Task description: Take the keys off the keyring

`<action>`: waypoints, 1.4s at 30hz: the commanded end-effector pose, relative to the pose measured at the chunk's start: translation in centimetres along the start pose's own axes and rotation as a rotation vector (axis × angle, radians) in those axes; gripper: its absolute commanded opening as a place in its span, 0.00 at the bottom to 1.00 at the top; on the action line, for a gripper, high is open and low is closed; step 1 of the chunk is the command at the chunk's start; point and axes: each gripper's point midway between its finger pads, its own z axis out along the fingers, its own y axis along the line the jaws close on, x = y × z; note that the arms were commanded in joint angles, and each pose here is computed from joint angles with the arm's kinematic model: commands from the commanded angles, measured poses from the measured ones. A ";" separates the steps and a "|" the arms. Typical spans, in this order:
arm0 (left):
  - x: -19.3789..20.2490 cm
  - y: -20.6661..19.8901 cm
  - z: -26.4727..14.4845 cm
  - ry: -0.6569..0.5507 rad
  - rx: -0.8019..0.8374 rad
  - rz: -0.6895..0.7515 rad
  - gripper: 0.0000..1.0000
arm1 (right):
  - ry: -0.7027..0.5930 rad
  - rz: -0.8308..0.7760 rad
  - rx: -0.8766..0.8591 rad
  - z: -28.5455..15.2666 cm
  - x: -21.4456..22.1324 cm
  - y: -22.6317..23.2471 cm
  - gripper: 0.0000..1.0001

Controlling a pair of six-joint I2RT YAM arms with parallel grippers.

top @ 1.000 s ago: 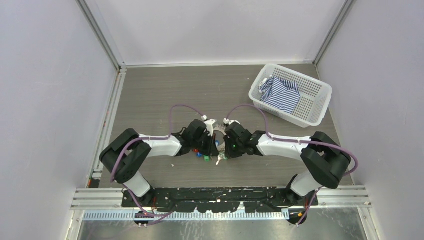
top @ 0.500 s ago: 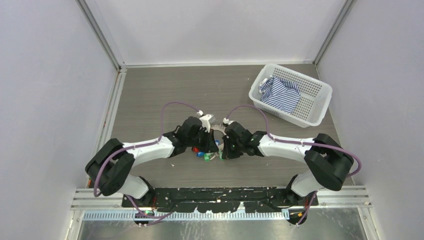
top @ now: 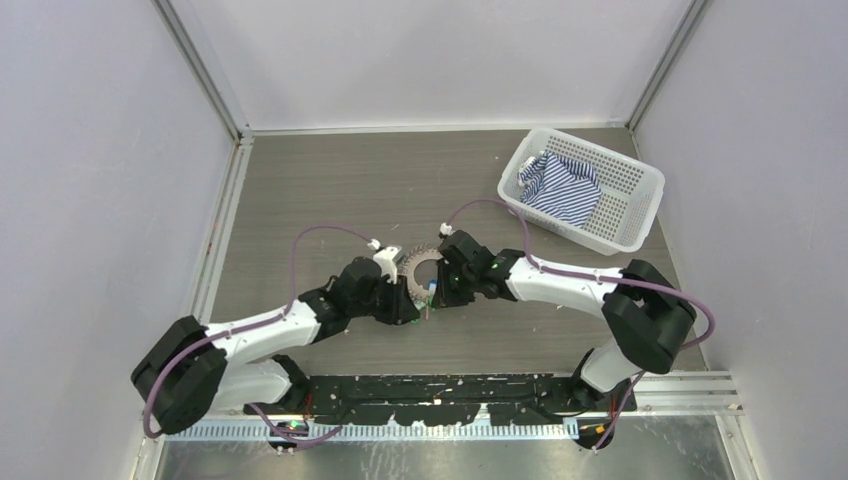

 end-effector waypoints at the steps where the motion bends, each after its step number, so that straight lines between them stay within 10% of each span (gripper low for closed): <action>1: -1.7 -0.8 -1.0 -0.134 -0.013 0.056 0.30 | 0.017 0.098 0.022 0.4 -0.6 0.9 0.01; 7: -1.4 -0.1 -1.5 -0.241 -0.147 0.149 0.49 | 0.014 0.178 0.056 0.6 -0.8 0.8 0.01; 21: -0.8 -2.7 0.4 -0.496 -0.133 0.511 0.43 | -0.011 0.299 0.072 0.5 -1.8 0.4 0.01; 31: -0.8 -4.5 0.1 -0.496 -0.057 0.555 0.46 | -0.077 0.199 0.190 0.0 -2.0 -3.5 0.33; 42: -2.3 -5.4 3.5 -0.325 -0.224 0.643 0.60 | -0.232 0.340 0.264 -5.1 -4.4 -10.1 0.42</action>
